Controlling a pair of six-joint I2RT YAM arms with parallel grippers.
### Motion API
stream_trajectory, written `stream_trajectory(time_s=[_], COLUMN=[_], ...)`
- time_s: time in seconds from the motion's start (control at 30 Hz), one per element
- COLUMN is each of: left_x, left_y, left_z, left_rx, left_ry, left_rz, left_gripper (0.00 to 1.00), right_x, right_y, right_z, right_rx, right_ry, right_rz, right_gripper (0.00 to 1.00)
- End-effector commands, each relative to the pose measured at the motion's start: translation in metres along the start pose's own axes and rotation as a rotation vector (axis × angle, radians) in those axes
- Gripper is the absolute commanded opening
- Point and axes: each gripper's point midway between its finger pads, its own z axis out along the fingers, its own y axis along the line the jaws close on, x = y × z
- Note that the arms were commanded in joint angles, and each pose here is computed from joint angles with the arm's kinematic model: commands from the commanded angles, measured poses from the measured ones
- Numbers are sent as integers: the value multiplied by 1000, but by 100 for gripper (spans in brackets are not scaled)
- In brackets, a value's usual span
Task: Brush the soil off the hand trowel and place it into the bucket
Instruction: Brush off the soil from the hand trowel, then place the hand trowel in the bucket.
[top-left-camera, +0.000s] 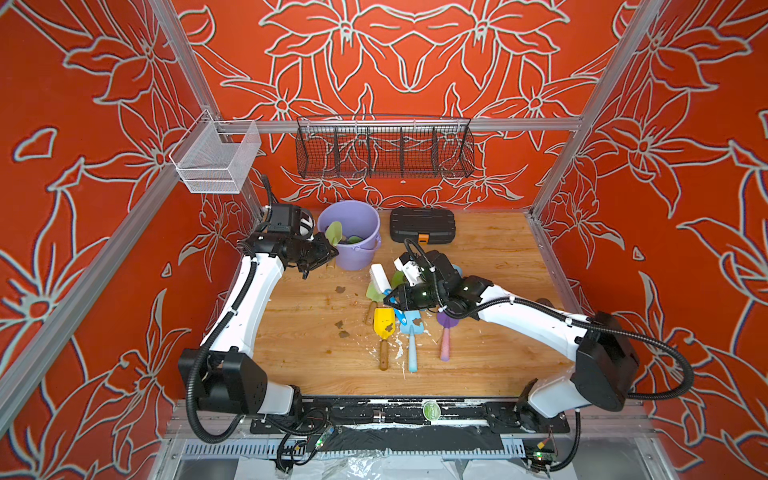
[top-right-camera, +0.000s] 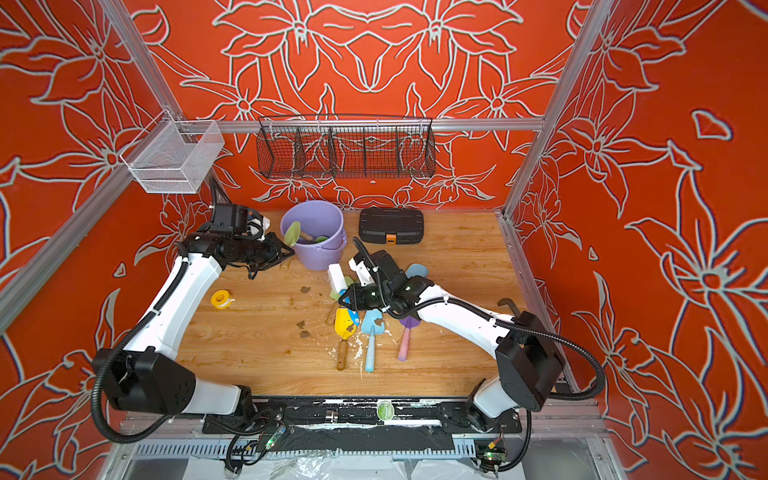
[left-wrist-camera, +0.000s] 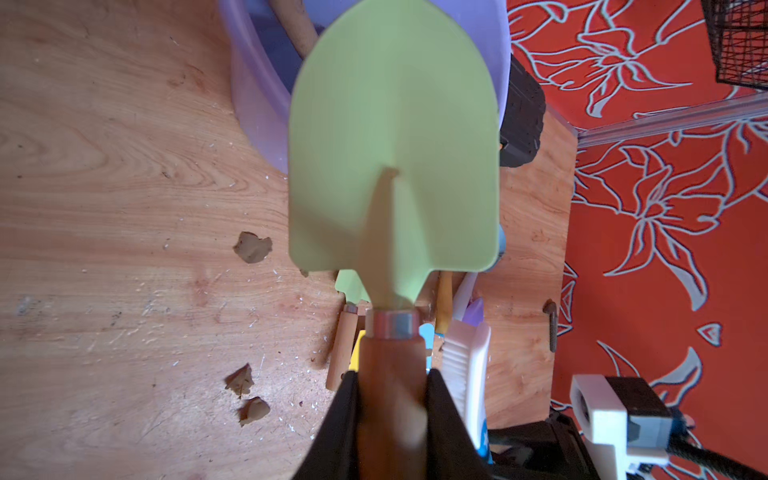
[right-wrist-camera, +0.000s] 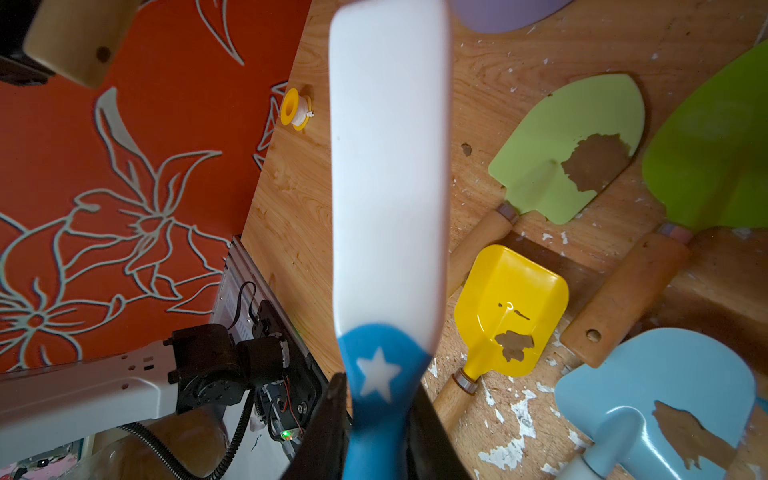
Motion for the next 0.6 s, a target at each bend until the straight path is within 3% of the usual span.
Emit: stream_trajectory(time_s=[0.0, 0.57], left_x=[-17, -59], left_y=[3, -1], left_z=[-1, 79], left_rx=[-79, -212], left_ry=[-28, 86], left_rz=[47, 70], left_gripper=[0, 0], right_x=[-5, -4], right_y=[2, -4], right_z=[-8, -9], right_rx=[-7, 3], right_ry=[-38, -45], right_rz=[-21, -2], right_gripper=[0, 0])
